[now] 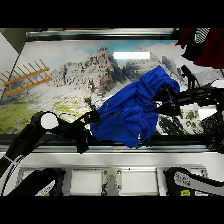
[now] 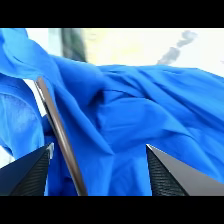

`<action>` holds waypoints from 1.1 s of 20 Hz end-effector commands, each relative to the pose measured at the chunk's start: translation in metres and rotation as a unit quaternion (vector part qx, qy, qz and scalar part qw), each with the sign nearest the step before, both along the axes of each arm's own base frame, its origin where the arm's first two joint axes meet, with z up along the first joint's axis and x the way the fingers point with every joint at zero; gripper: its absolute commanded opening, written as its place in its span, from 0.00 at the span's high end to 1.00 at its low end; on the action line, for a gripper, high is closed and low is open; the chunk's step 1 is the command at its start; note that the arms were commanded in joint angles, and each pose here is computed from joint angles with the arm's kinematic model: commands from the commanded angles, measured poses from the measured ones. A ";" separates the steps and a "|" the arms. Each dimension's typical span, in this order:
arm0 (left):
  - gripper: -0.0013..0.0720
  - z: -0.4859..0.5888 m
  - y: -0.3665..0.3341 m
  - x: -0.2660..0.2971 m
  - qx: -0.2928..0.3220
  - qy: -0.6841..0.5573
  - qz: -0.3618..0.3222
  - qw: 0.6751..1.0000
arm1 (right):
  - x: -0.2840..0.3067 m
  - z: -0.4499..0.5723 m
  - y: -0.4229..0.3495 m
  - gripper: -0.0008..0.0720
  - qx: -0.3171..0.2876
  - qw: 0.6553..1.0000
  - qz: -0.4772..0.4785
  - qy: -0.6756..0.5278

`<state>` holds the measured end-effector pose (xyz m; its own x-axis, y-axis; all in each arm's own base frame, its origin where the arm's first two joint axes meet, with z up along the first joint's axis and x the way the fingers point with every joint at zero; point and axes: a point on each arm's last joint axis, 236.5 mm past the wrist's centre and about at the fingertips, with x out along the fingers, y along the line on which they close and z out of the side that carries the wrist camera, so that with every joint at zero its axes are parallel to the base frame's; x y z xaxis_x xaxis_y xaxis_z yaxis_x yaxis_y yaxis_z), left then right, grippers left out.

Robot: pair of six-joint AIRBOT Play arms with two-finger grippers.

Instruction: Fold the clothes and pants, and hang the long-sleeved shirts on hangers.

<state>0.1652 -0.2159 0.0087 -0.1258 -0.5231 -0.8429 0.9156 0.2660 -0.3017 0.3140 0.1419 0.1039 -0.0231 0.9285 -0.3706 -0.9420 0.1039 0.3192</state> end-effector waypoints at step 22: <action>0.97 0.000 0.000 0.000 0.000 0.000 0.000 1.000 | -0.019 0.001 0.041 0.11 0.056 0.995 0.079 0.022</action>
<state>0.1646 -0.2147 0.0080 -0.1285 -0.5180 -0.8457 0.9159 0.2649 -0.3014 0.2982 0.1801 0.1058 -0.1718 0.9506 -0.2587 -0.9304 -0.0702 0.3597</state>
